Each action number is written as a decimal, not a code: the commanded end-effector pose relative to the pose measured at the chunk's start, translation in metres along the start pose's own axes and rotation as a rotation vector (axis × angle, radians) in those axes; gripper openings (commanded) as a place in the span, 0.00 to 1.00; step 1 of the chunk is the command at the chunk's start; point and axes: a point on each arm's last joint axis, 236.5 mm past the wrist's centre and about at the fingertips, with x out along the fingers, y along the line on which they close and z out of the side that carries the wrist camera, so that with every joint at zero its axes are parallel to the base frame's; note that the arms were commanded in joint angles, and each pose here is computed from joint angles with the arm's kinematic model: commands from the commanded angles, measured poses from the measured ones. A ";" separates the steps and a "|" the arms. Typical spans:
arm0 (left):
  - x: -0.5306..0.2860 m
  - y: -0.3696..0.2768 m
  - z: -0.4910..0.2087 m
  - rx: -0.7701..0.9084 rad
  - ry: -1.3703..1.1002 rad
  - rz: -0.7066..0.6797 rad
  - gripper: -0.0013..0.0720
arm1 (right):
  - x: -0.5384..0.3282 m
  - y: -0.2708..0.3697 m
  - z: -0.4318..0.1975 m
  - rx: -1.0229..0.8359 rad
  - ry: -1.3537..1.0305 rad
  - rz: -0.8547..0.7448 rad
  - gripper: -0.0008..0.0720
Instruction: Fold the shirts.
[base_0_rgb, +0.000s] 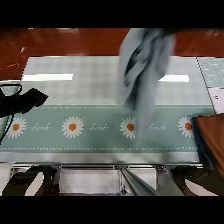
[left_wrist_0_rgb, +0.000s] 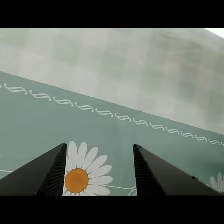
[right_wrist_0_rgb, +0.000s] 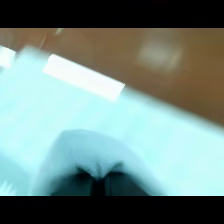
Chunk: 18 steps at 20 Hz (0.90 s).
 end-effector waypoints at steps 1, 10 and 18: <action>0.001 -0.001 -0.002 0.003 0.002 -0.010 0.71 | 0.105 0.064 -0.120 0.043 0.285 0.126 0.04; 0.007 0.003 -0.010 0.037 0.032 -0.001 0.71 | 0.230 0.135 -0.225 0.325 0.487 0.310 0.58; 0.011 0.026 -0.047 -0.026 0.234 -0.060 0.71 | 0.030 -0.182 -0.183 0.569 0.423 -0.240 0.57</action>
